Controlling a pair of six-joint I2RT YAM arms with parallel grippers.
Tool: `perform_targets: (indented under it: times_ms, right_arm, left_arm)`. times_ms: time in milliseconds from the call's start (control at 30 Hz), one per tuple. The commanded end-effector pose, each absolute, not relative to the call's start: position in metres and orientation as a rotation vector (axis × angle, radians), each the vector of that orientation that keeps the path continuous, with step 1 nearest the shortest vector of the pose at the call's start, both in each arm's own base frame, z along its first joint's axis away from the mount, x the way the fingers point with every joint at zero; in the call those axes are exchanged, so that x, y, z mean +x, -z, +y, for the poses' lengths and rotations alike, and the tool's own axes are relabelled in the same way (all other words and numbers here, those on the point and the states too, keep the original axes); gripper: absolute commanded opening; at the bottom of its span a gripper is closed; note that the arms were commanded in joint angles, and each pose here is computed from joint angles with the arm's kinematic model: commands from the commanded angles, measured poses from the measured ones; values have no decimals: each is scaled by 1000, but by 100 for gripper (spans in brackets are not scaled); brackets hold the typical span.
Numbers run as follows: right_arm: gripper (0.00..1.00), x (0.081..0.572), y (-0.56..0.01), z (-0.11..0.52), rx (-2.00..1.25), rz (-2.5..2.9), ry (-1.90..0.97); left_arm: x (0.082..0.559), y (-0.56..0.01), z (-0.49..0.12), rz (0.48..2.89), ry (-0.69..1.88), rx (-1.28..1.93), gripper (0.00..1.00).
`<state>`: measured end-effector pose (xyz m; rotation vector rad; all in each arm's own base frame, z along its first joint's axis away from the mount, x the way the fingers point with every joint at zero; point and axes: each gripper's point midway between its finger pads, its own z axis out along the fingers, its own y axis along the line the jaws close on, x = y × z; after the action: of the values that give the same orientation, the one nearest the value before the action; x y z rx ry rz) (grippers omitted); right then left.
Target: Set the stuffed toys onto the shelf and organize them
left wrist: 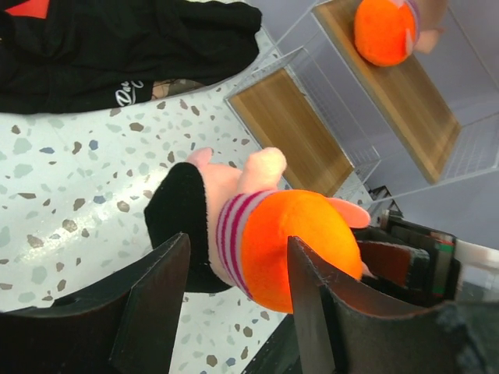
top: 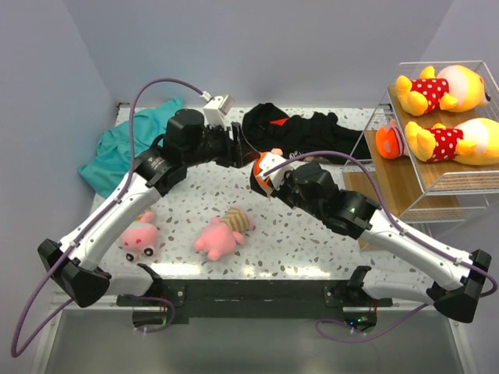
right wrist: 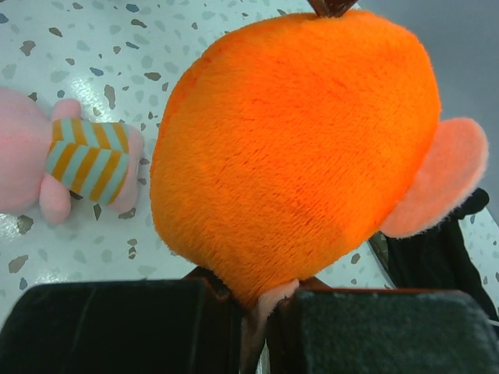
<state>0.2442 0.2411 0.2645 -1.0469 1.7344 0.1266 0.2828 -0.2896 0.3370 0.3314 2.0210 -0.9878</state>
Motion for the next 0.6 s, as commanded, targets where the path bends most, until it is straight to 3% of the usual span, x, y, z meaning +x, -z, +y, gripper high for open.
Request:
perform_targets:
  times_ms: [0,233,467,533,567]
  right_arm:
    - [0,251,-293,240,-958,1696,-139]
    - [0,251,-294,240,-952,1698,-146]
    - [0,251,-294,241,-958,1703,-147]
    - [0,251,-291,239,-955,1729,-136]
    - [0,252,-297,238,-934,1735,-138]
  left_arm:
    - [257,-373,-297,1919,1142,394,58]
    - [243,-369,-312,1893,1294,413,58]
    - [240,-347,-337,1933,1290,464,59]
    - [253,-337,-337,1970,1225,431,45]
    - [258,-334,-335,1973,1189,434,32]
